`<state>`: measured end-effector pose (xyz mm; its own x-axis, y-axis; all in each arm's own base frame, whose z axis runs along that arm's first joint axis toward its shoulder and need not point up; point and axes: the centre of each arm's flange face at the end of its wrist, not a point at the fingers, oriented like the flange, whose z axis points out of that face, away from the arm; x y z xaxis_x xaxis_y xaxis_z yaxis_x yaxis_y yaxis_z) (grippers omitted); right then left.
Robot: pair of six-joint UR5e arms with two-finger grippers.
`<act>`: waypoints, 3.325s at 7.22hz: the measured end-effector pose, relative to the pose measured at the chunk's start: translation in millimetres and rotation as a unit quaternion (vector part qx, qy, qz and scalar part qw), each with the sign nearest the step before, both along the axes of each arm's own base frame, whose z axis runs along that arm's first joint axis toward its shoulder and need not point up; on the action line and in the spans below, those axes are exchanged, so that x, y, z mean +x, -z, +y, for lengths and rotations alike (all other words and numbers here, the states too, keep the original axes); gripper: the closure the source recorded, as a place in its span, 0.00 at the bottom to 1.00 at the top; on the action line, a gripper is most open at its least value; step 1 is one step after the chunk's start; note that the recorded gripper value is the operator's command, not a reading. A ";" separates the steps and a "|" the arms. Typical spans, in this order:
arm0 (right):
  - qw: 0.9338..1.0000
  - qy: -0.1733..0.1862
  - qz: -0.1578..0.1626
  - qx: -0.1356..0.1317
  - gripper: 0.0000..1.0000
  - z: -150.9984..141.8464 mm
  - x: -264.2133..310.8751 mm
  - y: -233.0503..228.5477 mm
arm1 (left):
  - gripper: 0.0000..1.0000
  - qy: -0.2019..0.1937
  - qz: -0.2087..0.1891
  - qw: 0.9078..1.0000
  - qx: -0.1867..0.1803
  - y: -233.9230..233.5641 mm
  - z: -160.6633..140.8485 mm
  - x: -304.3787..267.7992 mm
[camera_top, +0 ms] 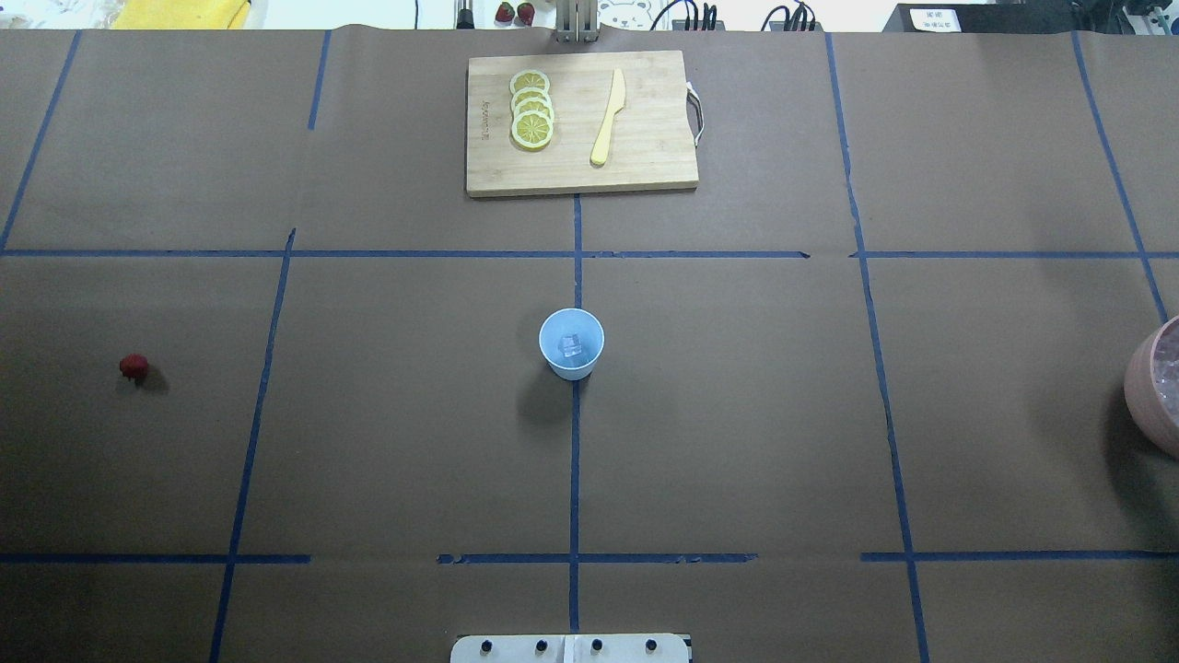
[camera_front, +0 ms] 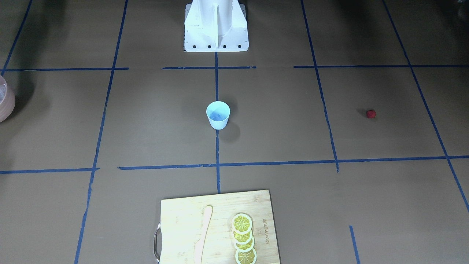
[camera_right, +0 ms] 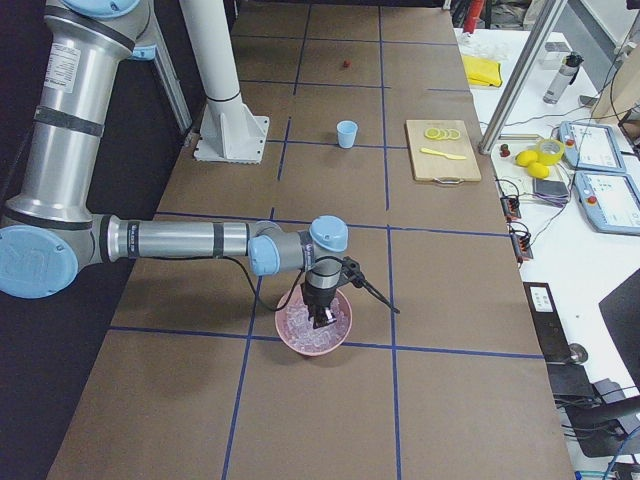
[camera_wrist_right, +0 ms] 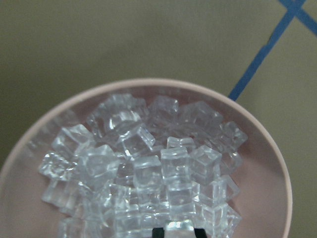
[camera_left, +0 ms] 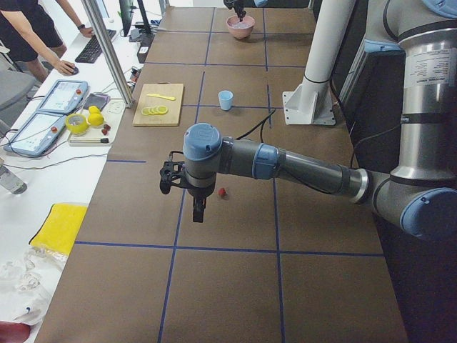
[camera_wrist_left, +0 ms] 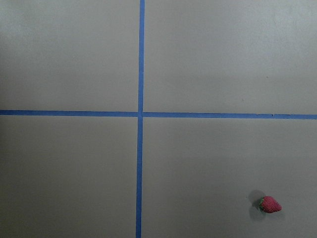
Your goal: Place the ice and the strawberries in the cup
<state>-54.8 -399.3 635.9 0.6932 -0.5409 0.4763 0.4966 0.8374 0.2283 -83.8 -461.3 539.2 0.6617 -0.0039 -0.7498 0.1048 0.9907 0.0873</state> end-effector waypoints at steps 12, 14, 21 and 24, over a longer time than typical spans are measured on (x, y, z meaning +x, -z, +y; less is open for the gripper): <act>0.978 -0.157 -0.102 -0.094 1.00 -83.5 -289.7 467.4 | 0.00 -0.025 -0.015 0.999 0.014 6.6 -11.7 23.4; 0.970 -0.190 -0.097 -0.118 1.00 -78.3 -379.3 504.7 | 0.00 -0.027 -0.020 0.999 0.014 6.1 -12.4 26.1; 0.962 -0.223 -0.085 -0.132 0.81 -72.7 -531.7 527.2 | 0.00 -0.031 -0.020 0.999 0.016 8.5 -14.6 30.9; 0.963 -0.223 -0.078 -0.131 0.58 -70.3 -536.9 518.6 | 0.00 -0.031 -0.020 0.999 0.016 9.0 -14.9 30.9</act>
<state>-591.7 -469.6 117.3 0.7372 -0.0520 0.6737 0.0504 0.9985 0.0220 -52.9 -476.2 530.1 0.6889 0.0624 -0.7221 0.0385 0.9917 0.1224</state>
